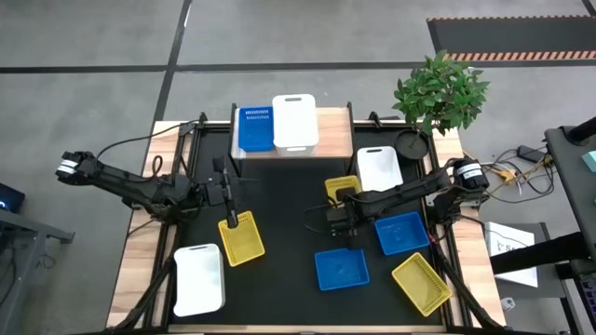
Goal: Stack baskets on shelf by color
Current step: Put the top yellow bin on the shelf
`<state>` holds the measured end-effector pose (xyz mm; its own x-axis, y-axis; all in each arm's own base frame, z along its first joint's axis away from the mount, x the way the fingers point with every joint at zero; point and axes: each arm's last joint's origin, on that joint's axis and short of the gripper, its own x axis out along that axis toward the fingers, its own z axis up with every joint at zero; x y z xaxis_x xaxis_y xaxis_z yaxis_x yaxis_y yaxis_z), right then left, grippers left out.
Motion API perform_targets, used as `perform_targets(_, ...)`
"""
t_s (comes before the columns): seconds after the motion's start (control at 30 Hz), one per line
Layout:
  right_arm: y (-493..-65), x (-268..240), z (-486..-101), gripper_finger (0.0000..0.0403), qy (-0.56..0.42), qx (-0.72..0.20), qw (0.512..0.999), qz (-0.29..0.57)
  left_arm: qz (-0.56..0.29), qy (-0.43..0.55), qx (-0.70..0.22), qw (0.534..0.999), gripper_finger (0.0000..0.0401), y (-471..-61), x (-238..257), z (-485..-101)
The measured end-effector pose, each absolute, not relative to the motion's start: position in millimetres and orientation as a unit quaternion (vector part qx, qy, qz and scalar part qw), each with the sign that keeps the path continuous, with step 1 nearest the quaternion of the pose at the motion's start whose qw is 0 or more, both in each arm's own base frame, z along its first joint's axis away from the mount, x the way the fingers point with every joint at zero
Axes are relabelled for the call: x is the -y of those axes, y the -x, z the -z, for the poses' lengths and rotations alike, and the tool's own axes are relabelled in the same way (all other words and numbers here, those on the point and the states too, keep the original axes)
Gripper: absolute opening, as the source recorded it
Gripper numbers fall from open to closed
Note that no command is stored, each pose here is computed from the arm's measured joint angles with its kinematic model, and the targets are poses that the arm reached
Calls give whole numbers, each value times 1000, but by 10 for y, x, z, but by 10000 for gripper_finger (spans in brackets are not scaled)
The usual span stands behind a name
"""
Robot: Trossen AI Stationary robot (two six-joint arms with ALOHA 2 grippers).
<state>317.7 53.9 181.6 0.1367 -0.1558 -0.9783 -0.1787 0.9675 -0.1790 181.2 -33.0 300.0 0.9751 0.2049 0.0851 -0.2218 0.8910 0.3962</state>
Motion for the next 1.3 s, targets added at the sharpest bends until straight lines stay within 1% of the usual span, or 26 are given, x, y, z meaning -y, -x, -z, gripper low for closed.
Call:
perform_targets(0.27,-3291,-590,-2117,12,96,-645,758,-6,-110,-206,20,972,93,-1812,330,-3000)
perform_targets(0.43,-3352,-671,-2436,11,89,-634,768,-3,-110,-206,21,972,93,-1812,330,-3000)
perform_targets(0.67,-3414,-759,-2923,11,82,-601,795,-8,-109,-206,21,972,93,-1812,331,-3000)
perform_targets(0.93,-3369,-745,-3435,11,72,-579,812,2,-109,-206,20,972,93,-1812,331,-3000)
perform_targets(1.17,-3321,-705,-3776,11,92,-546,832,16,-109,-206,20,972,93,-1812,331,-3000)
perform_targets(1.3,-3257,-626,-3897,11,117,-549,826,47,-109,-206,20,972,93,-1812,331,-3000)
